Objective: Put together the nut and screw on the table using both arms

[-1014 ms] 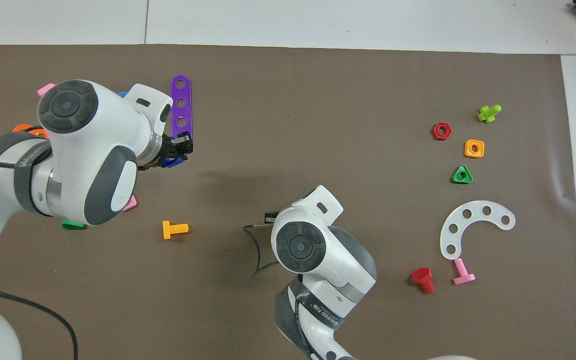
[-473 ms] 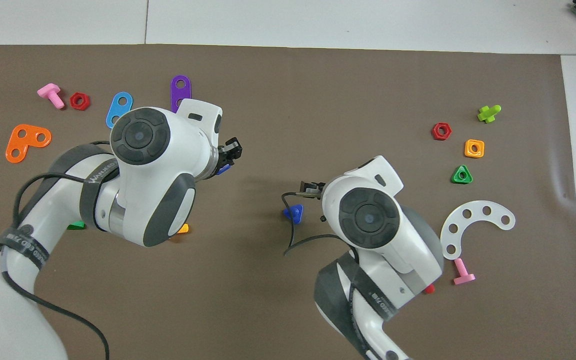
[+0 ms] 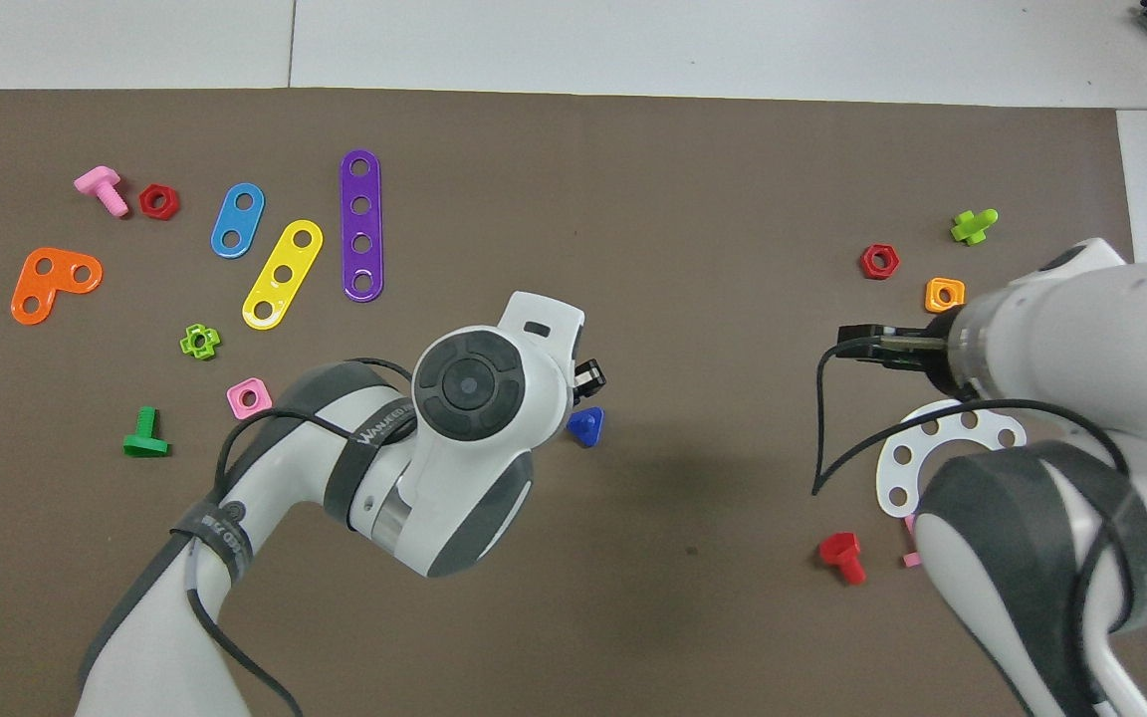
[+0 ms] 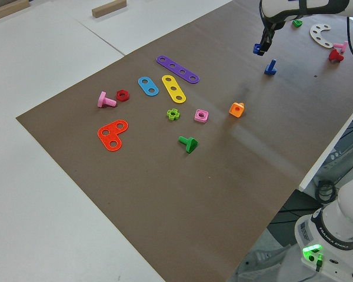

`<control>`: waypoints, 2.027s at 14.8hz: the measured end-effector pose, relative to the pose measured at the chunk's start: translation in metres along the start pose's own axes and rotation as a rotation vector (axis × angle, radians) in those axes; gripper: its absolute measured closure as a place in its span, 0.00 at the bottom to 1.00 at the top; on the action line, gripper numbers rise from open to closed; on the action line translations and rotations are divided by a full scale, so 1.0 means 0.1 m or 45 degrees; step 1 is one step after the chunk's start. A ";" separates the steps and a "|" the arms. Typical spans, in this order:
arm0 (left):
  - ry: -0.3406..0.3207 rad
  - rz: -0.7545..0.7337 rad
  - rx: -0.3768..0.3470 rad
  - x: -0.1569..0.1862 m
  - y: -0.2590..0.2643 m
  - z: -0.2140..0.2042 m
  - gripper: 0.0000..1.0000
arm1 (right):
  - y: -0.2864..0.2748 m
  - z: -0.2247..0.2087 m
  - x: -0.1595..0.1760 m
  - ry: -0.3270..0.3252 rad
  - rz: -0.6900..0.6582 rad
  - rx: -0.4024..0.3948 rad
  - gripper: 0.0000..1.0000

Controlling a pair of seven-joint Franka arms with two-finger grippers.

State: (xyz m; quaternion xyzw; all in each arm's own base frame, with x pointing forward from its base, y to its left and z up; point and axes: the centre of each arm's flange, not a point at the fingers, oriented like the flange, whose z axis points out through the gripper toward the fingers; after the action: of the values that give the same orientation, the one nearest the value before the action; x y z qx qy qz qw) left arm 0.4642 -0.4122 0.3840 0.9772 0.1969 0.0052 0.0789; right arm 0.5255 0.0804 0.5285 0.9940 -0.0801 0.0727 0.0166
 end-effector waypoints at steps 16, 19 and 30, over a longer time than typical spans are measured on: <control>0.009 0.025 -0.007 -0.08 0.15 0.29 0.53 | 0.76 -0.80 0.41 -0.145 -0.065 0.027 0.00; 0.001 0.045 0.008 -0.09 0.14 0.39 0.53 | 0.74 -0.77 0.38 -0.171 -0.117 0.026 0.00; 0.001 0.062 0.008 -0.11 0.17 0.38 0.53 | 0.73 -0.75 0.37 -0.177 -0.128 0.026 0.00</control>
State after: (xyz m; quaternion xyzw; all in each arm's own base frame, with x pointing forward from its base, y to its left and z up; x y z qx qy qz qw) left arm 0.4619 -0.4373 0.3496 0.9820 0.1730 0.0068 0.0757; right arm 0.5394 0.0062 0.6101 0.9995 -0.0305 0.0035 0.0044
